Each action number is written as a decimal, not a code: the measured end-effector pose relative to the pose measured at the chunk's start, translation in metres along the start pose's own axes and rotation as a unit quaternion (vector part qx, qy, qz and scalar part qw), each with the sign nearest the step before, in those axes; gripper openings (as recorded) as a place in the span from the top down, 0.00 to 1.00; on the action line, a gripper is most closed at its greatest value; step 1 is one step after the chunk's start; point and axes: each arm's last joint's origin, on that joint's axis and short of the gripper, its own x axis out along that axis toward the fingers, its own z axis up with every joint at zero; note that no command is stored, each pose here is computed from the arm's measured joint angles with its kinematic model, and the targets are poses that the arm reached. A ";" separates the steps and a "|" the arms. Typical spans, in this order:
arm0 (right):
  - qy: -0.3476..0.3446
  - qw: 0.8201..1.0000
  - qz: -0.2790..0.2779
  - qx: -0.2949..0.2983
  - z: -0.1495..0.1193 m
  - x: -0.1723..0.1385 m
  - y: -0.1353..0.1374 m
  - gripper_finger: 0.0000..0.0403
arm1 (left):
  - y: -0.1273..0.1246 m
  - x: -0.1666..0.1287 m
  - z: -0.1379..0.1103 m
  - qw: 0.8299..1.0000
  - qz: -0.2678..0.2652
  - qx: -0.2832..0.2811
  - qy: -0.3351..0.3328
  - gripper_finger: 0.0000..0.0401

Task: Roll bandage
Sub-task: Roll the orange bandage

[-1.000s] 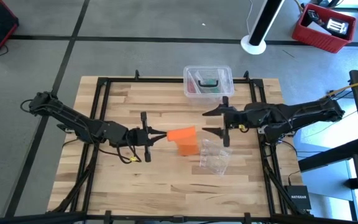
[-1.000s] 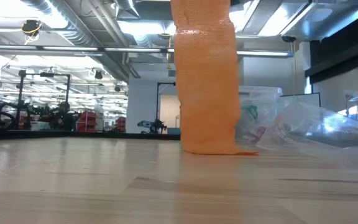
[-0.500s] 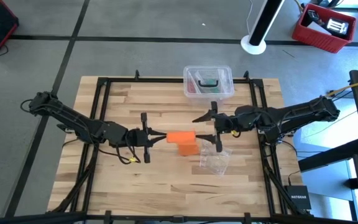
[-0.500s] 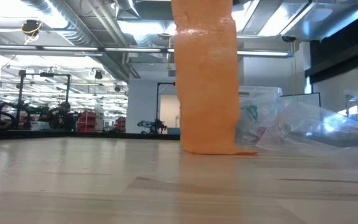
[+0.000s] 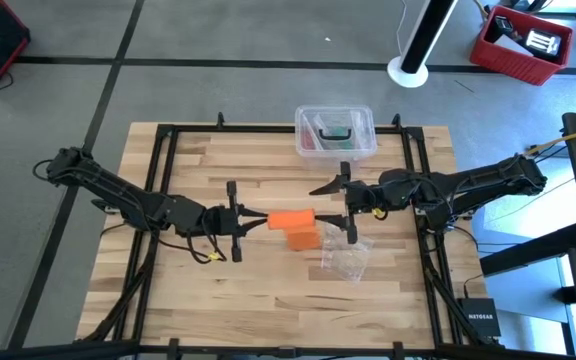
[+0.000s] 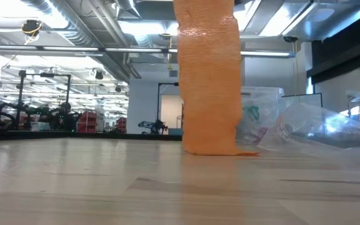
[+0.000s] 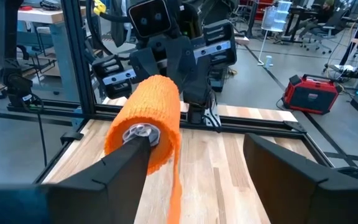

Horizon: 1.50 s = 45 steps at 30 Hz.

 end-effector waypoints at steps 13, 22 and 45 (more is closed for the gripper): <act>0.006 1.000 0.011 0.010 -0.006 0.011 0.002 0.34 | 0.004 0.002 0.002 1.000 0.011 0.010 -0.010 0.77; 0.003 1.000 0.010 0.010 -0.005 0.011 0.002 0.34 | 0.004 0.002 0.002 1.000 0.010 0.012 -0.009 0.76; 0.002 1.000 -0.010 0.012 -0.005 0.011 0.001 0.34 | 0.003 0.001 0.002 0.999 0.014 0.037 -0.010 0.75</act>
